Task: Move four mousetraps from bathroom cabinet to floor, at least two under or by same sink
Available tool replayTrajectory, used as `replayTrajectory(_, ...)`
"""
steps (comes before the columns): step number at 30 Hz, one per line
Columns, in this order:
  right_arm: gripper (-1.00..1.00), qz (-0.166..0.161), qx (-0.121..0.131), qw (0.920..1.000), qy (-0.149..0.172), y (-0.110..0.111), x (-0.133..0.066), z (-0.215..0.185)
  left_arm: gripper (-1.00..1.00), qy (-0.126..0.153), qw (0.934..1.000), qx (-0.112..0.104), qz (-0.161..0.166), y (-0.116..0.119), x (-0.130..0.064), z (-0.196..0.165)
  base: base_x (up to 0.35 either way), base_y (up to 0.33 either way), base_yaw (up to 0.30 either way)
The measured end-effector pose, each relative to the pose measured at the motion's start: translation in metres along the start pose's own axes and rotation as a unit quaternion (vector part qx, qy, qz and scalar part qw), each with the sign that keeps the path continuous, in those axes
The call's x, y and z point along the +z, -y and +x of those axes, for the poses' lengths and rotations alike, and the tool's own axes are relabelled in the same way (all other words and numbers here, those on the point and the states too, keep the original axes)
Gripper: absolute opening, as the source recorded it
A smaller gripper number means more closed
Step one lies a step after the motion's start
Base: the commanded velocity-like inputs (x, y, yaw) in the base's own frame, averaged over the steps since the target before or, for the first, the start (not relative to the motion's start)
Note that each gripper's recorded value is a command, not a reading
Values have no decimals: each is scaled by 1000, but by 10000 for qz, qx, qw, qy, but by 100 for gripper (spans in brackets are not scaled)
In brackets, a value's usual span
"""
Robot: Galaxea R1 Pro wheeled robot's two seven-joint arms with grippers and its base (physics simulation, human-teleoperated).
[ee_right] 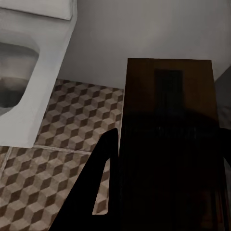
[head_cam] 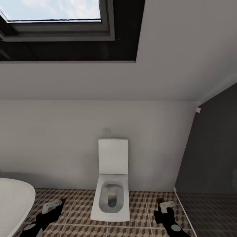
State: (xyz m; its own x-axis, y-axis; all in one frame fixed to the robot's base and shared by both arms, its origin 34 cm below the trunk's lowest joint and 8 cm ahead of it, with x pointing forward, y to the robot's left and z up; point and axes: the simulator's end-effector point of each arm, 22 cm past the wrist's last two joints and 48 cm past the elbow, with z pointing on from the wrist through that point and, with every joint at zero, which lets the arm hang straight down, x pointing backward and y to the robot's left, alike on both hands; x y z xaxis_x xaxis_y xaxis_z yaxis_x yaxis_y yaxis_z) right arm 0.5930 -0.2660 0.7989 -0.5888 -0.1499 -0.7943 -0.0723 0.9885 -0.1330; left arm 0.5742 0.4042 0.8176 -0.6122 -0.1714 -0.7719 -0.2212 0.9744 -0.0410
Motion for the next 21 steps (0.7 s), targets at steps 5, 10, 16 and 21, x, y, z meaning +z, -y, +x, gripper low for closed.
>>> replayTrajectory(5,-100,3,7,10000,1,0,0,0,-100,0,10000,5,-9,-1,0,0,0,0,-7)
replayTrajectory(10,-100,5,6,10000,10,0,0,-1,-100,11,10000,4,-16,-1,0,-1,0,0,-185)
replayTrajectory(16,-100,8,8,10000,28,1,-1,-3,-100,26,10000,2,-16,-1,-1,-3,0,0,-209)
replayTrajectory(21,-100,11,4,10000,32,1,-1,-3,-100,31,10000,1,-16,-1,-1,-3,0,0,-41)
